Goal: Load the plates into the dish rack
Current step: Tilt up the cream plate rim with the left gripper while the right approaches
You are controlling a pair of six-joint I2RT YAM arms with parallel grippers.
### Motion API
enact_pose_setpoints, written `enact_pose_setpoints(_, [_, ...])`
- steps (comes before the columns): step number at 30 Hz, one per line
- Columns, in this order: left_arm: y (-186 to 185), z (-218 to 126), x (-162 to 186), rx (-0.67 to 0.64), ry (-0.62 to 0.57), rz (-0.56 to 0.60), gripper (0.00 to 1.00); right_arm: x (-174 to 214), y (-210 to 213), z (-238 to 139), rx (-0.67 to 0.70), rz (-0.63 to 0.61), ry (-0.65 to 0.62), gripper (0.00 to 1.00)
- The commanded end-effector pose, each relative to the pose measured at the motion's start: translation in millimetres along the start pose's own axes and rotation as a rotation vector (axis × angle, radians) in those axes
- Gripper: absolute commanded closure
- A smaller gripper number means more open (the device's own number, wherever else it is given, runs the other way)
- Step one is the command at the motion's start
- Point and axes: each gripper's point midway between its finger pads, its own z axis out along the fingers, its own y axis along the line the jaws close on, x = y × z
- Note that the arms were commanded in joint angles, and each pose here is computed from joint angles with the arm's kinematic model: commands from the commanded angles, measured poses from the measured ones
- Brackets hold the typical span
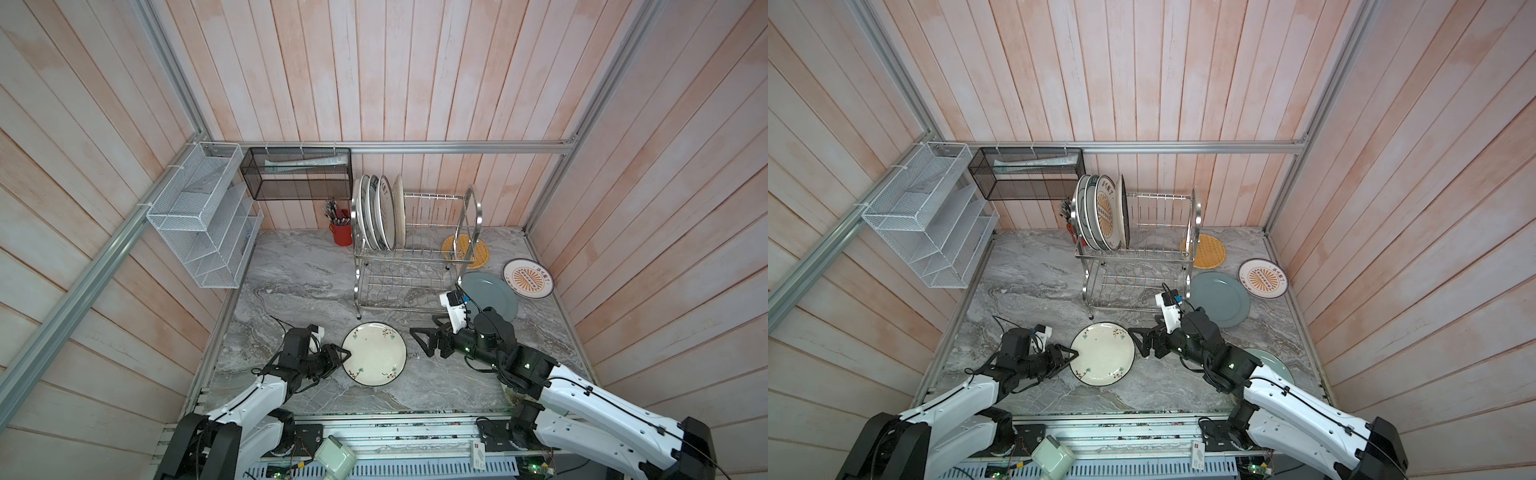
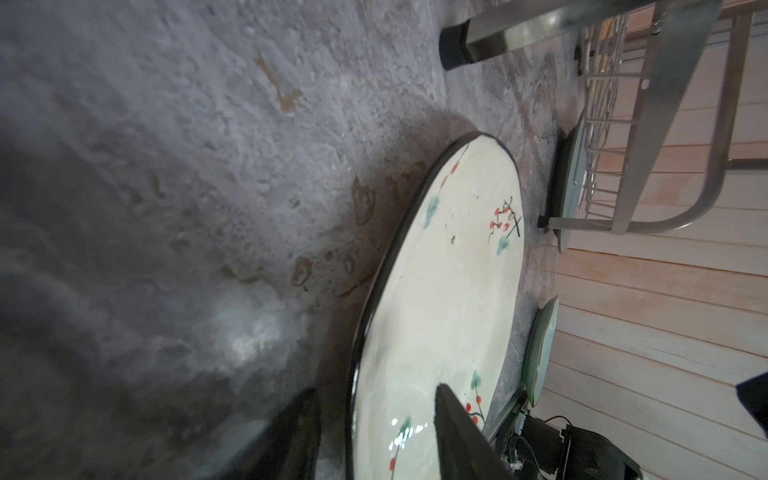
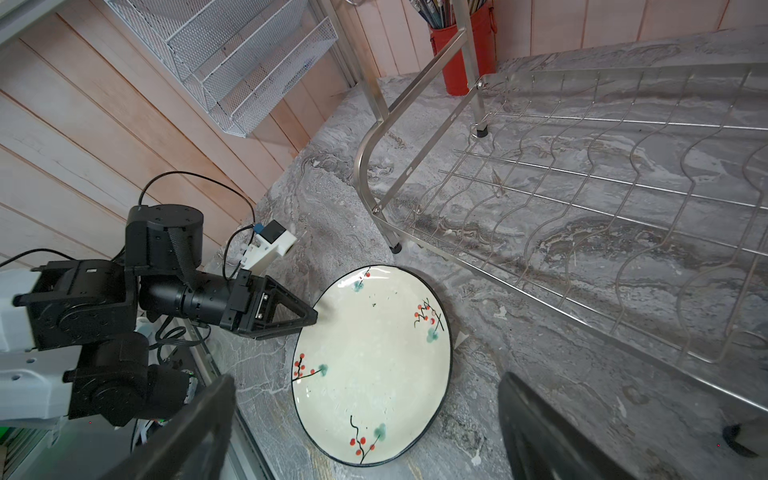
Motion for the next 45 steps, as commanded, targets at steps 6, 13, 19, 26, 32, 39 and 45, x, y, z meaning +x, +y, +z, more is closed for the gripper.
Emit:
enact_pose_setpoints(6, [30,13,17,-0.069,0.062,-0.035,0.63,-3,7,1,-0.03,0.037,0.004,0.02])
enact_pose_setpoints(13, [30,16,17,-0.06,0.073,-0.012,0.65,8,0,10,-0.022,0.044,0.013,0.02])
enact_pose_setpoints(19, [11,16,14,0.039,0.063,0.003,0.79,10,0,14,-0.021,0.056,0.022,0.02])
enact_pose_setpoints(26, [-14,10,6,0.144,0.034,-0.008,0.98,0,0,11,-0.011,0.044,-0.015,0.02])
enact_pose_setpoints(32, [-35,-1,8,0.228,0.04,-0.018,1.0,-2,-6,9,0.001,0.058,-0.063,0.02])
enact_pose_setpoints(39, [-70,-29,1,0.325,-0.023,0.01,1.0,-25,-17,-3,0.105,0.011,-0.134,0.02])
enact_pose_setpoints(45, [-101,-57,-2,0.392,-0.065,0.048,1.0,-59,-13,-19,0.133,-0.044,-0.263,0.02])
